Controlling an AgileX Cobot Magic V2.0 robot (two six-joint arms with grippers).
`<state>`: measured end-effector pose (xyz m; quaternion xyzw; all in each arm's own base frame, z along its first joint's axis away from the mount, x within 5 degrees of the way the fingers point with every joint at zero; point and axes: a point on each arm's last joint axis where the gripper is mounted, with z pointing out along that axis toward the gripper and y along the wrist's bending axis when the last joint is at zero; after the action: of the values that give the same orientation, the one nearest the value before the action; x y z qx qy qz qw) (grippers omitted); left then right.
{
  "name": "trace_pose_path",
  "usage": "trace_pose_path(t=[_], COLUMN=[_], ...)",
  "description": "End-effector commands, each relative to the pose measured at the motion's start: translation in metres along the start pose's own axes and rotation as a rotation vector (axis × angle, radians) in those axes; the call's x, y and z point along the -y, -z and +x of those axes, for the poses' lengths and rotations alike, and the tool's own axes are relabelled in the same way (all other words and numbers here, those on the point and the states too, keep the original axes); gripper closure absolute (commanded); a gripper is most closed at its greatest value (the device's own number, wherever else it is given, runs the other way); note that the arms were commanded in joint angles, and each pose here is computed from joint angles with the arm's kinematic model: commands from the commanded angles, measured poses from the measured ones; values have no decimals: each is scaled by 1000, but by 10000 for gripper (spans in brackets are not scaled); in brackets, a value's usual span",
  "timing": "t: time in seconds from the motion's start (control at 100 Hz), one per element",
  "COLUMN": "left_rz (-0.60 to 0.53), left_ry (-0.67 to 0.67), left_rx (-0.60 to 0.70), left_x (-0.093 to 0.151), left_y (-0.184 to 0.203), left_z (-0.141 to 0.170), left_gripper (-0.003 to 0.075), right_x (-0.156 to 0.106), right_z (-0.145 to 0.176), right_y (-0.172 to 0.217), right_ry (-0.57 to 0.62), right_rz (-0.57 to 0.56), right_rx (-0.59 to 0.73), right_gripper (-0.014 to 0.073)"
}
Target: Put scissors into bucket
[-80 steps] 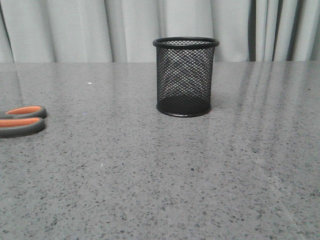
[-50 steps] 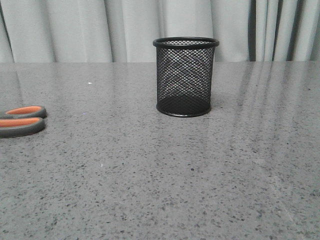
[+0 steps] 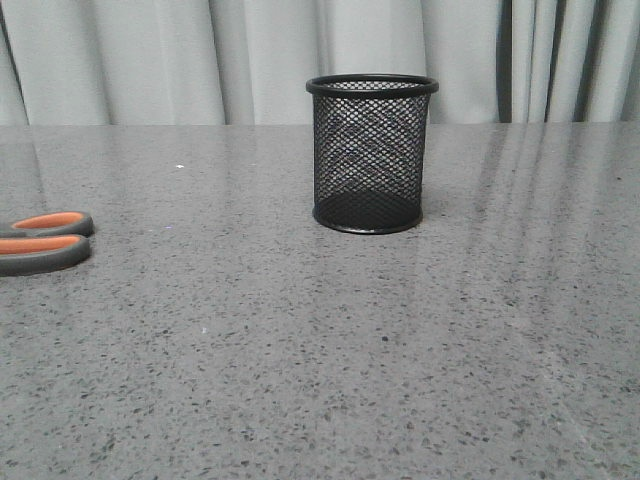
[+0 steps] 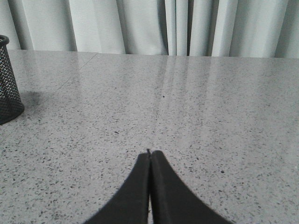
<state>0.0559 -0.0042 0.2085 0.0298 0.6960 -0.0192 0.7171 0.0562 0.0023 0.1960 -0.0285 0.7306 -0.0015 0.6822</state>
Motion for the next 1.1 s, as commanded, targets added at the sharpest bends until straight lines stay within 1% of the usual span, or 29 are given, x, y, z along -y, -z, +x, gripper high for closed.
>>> trace_pose_path(t=[0.0, 0.53, 0.67, 0.79, 0.86, 0.93, 0.98, 1.09], left_rz=[-11, -11, -11, -12, -12, -11, -10, -5], left_ry=[19, 19, 19, 19, 19, 49, 105, 335], left_rx=[66, 66, 68, 72, 74, 74, 74, 76], left_x=[-1, -1, -1, -1, -1, -1, -1, -1], left_y=[1, 1, 1, 1, 1, 1, 1, 1], left_z=[2, 2, 2, 1, 1, 1, 1, 1], left_gripper=[741, 741, 741, 741, 741, 741, 741, 741], right_x=[1, 1, 1, 0, 0, 0, 0, 1], right_z=[-2, -3, -4, -4, -5, -6, -7, -10], right_y=[1, 1, 1, 1, 1, 2, 2, 2], right_ry=[9, 8, -23, -115, -193, -290, -348, -433], right_rz=[12, 13, 10, 1, -6, -14, -19, -16], right_rx=[80, 91, 100, 105, 115, 127, 131, 167], right_gripper=[649, 649, 649, 649, 649, 649, 649, 649])
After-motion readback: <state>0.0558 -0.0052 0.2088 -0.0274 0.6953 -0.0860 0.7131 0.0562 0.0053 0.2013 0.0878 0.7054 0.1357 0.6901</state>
